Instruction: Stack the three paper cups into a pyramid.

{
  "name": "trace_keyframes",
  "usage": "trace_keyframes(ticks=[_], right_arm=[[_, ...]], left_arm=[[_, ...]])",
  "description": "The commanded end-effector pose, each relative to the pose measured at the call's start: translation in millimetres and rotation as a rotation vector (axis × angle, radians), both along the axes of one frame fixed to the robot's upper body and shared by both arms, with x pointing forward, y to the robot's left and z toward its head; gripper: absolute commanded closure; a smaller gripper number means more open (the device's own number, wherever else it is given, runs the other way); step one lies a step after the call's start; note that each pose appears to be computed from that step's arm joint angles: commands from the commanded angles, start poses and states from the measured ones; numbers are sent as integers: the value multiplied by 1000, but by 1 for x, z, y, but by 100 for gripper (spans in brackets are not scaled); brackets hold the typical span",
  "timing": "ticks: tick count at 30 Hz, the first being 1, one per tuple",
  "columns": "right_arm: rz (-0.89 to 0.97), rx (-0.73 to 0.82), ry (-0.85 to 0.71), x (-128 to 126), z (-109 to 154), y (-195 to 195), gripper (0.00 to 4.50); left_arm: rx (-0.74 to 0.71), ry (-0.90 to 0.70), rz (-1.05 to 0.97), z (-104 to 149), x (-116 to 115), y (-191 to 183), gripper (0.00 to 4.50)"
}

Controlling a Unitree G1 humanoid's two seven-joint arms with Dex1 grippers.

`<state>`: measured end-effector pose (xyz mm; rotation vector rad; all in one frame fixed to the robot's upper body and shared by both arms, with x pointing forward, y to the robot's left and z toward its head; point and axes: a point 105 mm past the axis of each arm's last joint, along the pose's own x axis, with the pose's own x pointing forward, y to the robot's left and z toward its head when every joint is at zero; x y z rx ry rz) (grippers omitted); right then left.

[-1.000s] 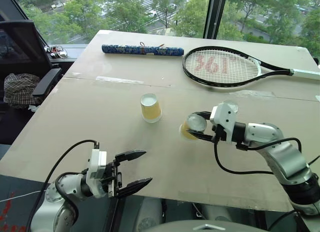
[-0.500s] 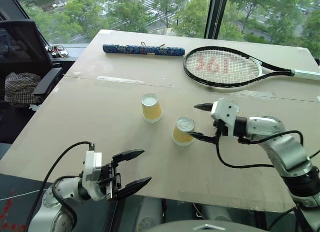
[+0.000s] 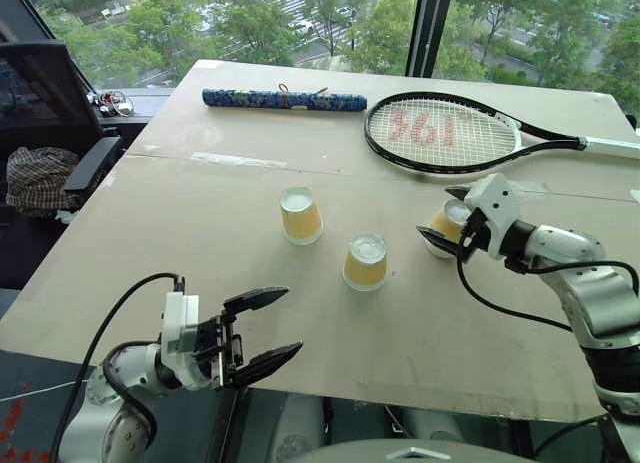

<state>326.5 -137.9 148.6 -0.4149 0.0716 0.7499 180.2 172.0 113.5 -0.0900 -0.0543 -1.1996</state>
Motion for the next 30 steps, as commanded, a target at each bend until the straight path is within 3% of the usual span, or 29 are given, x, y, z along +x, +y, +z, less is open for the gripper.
trace_keyframes(ticks=[1,3,8,11,12,21,25,28,30], right_arm=[[-20,6,0,2,-4,-5,26],[-14,19,-10,3,-3,-5,89],[-4,-9,-30,3,-6,-7,320],[10,-5,-39,1,-3,-5,430],[10,-6,-46,1,-2,-5,440],[2,-14,-83,3,8,-8,440],[43,30,-31,-2,6,-3,440],[115,71,14,-10,6,6,357],[148,73,35,-14,4,10,263]], left_arm=[[6,-21,-12,1,-3,-1,0],[11,-17,-5,-1,-4,-1,0],[22,-15,6,-6,-5,-3,0],[21,-15,6,-6,-6,-5,0],[21,-15,6,-6,-6,-5,0],[16,-20,3,-3,-2,-11,0],[15,-20,2,-3,0,-14,0],[18,-20,3,-3,1,-15,0],[19,-19,3,-4,1,-17,0]])
